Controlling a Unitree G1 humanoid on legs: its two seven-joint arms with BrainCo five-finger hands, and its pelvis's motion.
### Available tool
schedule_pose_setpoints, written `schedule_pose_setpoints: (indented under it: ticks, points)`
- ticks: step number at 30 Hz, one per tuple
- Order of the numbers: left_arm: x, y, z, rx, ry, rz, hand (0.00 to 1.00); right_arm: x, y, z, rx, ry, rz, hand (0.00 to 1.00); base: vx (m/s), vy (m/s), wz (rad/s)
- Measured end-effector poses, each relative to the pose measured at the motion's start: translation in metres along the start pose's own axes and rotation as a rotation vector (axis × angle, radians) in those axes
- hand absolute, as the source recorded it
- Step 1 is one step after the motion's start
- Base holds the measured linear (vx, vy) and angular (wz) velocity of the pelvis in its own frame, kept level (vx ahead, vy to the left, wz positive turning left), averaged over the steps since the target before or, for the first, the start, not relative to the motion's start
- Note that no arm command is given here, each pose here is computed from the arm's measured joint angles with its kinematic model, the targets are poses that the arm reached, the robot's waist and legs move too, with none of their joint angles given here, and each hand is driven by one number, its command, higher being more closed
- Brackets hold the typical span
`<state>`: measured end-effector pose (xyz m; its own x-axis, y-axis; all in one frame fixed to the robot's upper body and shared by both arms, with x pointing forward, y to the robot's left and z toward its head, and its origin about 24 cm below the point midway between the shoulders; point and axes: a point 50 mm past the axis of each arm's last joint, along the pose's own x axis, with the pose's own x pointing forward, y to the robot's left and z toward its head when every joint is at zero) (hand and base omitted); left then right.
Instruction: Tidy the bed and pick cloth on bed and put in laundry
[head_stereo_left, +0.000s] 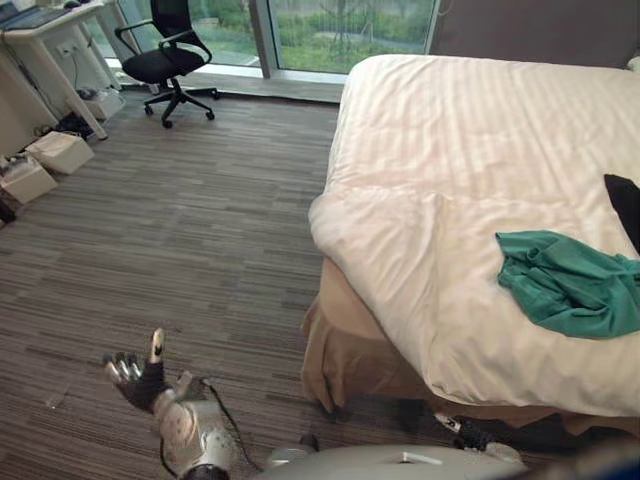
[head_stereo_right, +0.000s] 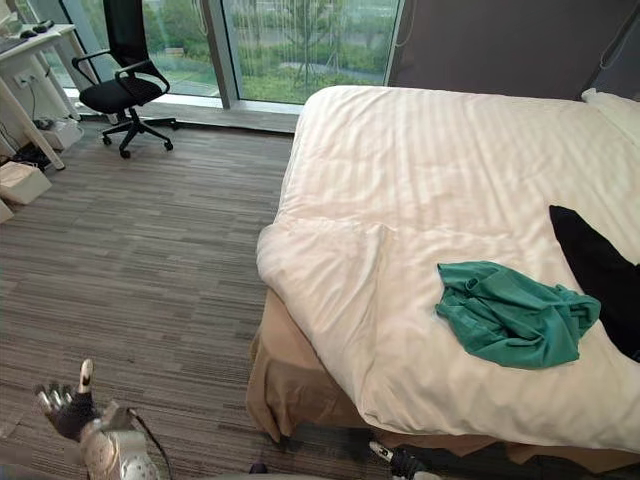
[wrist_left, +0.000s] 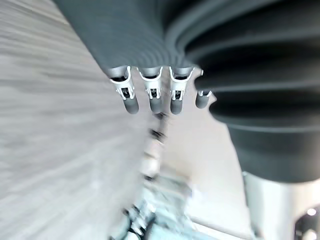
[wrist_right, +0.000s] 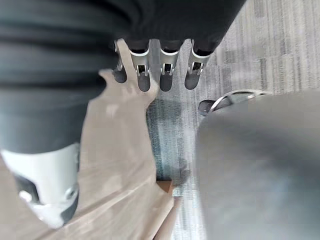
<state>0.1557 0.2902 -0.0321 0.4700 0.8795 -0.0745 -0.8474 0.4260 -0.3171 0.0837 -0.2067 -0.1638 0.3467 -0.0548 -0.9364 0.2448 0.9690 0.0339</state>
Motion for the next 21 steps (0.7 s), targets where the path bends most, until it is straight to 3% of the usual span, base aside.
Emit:
schedule_pose_setpoints:
  ticks: [5, 6, 8, 9, 11, 13, 17, 21]
  points:
    - [0.06, -0.032, 0.084, 0.125, -0.329, -0.111, 0.0, -0.002, -0.002, -0.003, -0.021, -0.009, 0.002, 0.0, -0.03, 0.009, -0.28]
    - [0.061, -0.038, 0.099, 0.199, -0.459, -0.122, 0.0, -0.003, -0.002, -0.003, -0.024, -0.014, 0.002, 0.0, 0.01, 0.031, -0.45]
    - [0.055, -0.079, 0.149, 0.273, -0.779, -0.275, 0.0, -0.004, -0.003, -0.006, -0.025, -0.024, 0.004, 0.0, 0.0, 0.038, -0.26]
    - [0.057, -0.089, 0.155, 0.258, -0.747, -0.325, 0.0, -0.005, -0.004, -0.009, -0.024, -0.018, 0.001, 0.0, 0.0, 0.033, -0.1]
    - [0.078, -0.103, 0.146, 0.191, -0.429, -0.39, 0.0, -0.006, -0.006, -0.007, -0.026, -0.037, 0.001, 0.0, 0.0, 0.038, -0.27]
    - [0.076, -0.102, 0.122, 0.242, -0.321, -0.423, 0.0, -0.006, -0.006, -0.006, -0.023, -0.043, 0.0, 0.0, -0.01, 0.028, -0.3]
    - [0.032, -0.12, 0.064, 0.442, -0.235, -0.626, 0.0, -0.007, -0.004, -0.015, 0.034, -0.025, 0.003, 0.0, 0.0, -0.005, -0.12]
    - [0.013, -0.123, 0.046, 0.638, -0.29, -0.734, 0.0, -0.007, -0.003, -0.015, 0.098, -0.04, 0.005, 0.0, 0.0, -0.019, -0.39]
